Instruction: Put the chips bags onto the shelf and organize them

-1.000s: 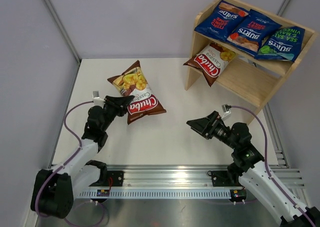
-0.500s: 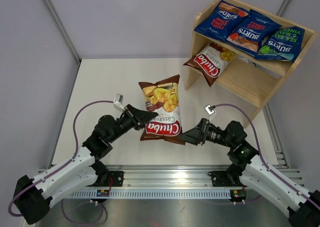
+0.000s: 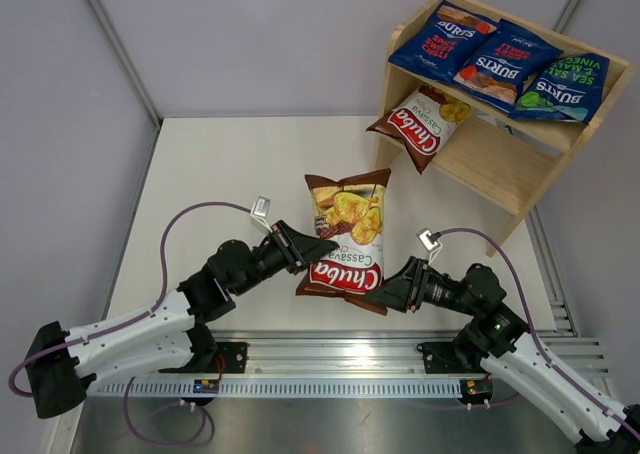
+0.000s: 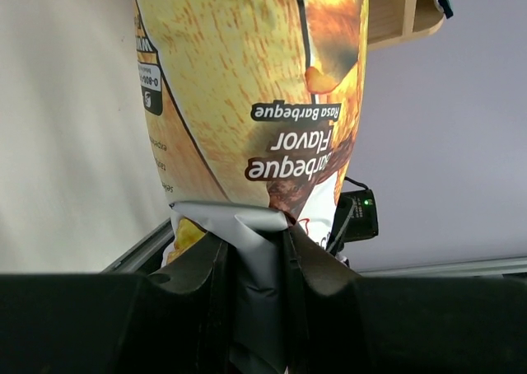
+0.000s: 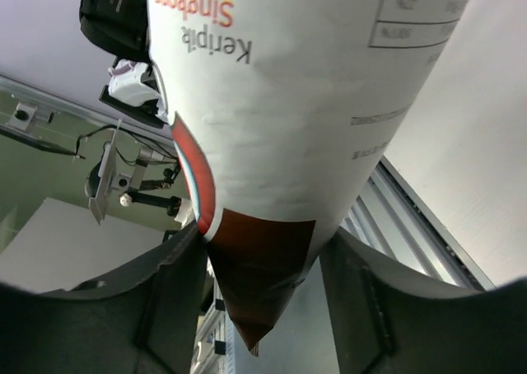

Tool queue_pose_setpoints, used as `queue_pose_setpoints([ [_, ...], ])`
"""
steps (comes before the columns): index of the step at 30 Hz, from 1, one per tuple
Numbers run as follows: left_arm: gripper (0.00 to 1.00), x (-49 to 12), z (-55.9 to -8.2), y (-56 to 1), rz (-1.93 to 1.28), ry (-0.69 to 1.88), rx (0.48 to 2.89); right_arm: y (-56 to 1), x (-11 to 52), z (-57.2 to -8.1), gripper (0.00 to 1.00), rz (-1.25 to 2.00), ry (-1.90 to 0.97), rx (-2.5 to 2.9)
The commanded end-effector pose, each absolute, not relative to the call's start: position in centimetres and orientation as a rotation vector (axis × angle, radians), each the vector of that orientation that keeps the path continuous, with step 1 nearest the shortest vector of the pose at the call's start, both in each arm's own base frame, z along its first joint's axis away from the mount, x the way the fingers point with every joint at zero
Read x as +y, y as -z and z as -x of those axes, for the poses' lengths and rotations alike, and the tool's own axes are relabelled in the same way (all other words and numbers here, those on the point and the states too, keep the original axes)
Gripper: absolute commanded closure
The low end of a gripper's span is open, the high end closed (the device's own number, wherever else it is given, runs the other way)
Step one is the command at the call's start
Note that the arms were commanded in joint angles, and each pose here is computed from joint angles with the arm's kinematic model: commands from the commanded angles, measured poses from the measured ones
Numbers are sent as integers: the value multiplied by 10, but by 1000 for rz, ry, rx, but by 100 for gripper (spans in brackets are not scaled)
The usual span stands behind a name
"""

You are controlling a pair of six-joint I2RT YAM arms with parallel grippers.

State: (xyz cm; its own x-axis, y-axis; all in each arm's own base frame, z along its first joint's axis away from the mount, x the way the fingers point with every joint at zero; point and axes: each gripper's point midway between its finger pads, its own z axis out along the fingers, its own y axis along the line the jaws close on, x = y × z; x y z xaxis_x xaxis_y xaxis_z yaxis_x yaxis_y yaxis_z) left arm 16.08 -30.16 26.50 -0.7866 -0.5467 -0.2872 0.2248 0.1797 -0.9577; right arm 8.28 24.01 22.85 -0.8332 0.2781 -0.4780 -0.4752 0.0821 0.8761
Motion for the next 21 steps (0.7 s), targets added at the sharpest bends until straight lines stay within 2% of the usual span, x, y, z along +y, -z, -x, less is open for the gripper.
queue_pose_setpoints([
  [1,94,-305,-162,-313,307,1736,1699,-237,237,-81,41,204,-1796,1764],
  [6,94,-310,-158,-316,293,1740,1705,-239,231,-78,51,201,-1789,1739],
  [7,94,-314,-157,-314,276,1741,1721,-240,230,-78,60,210,-1779,1732],
  [8,92,-316,-156,-318,256,1740,1715,-243,229,-77,63,213,-1774,1722],
  [9,84,-318,-156,-321,235,1735,1714,-243,227,-75,67,215,-1765,1727],
  [11,75,-321,-157,-318,190,1690,1739,-249,223,-73,76,227,-1751,1707],
  [12,64,-321,-157,-324,174,1683,1726,-245,221,-73,78,225,-1733,1731],
  [15,51,-320,-159,-330,131,1643,1713,-250,216,-70,80,224,-1707,1734],
  [16,43,-319,-159,-330,126,1630,1713,-254,214,-69,81,228,-1698,1727],
  [18,32,-318,-160,-329,110,1605,1719,-255,211,-70,82,209,-1677,1733],
  [19,23,-317,-162,-329,115,1586,1720,-261,208,-70,82,200,-1670,1723],
  [21,17,-313,-165,-325,110,1537,1735,-258,203,-74,84,154,-1635,1744],
])
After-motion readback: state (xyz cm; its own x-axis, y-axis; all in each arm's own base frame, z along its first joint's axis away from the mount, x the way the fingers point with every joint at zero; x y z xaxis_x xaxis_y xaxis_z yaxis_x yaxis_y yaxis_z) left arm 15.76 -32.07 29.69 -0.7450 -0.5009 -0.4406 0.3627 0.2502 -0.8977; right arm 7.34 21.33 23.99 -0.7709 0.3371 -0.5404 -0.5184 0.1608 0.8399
